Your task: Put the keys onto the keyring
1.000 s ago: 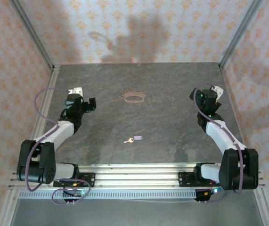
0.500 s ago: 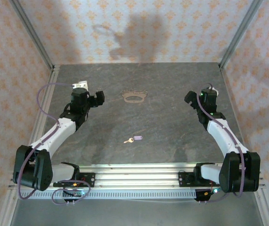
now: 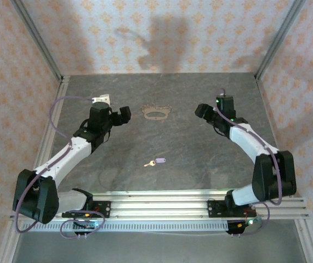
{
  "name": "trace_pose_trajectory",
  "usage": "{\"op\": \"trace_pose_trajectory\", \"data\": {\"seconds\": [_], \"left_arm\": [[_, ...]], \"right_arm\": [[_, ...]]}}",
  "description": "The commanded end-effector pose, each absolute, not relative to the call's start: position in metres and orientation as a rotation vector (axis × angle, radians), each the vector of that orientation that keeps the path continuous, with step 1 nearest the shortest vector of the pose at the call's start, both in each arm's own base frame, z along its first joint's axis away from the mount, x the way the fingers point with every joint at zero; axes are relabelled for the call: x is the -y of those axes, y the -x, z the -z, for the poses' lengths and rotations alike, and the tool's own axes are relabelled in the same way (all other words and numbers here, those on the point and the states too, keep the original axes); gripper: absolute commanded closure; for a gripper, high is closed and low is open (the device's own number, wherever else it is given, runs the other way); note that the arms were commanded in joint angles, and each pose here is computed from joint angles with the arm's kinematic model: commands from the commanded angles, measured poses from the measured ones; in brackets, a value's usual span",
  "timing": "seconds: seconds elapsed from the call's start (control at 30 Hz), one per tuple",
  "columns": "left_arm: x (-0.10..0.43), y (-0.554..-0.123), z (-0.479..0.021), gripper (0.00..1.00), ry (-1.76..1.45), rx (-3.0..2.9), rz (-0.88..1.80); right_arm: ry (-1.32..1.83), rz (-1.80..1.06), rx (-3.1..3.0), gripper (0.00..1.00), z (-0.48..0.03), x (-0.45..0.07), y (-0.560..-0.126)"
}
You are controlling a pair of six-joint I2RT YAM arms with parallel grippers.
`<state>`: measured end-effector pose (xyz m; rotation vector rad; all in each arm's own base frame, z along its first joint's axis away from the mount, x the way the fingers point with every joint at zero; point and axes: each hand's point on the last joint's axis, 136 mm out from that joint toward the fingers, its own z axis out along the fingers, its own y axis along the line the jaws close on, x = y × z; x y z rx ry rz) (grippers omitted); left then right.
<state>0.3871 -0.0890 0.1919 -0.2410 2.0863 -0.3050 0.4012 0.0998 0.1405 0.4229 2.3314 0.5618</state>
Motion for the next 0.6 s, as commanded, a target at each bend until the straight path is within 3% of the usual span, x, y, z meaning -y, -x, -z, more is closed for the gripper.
{"op": "trace_pose_trajectory", "data": {"seconds": [0.0,0.57], "left_arm": [[0.099,-0.389,-0.193,0.0,0.258,-2.105,0.347],[0.117,-0.397,-0.16,0.0,0.267,-2.187,0.368]], "right_arm": [[-0.376,-0.597,-2.385,0.27,-0.134,-0.121,-0.406],[-0.226,-0.573,-2.524,0.37,-0.107,-0.185,-0.434]]}}
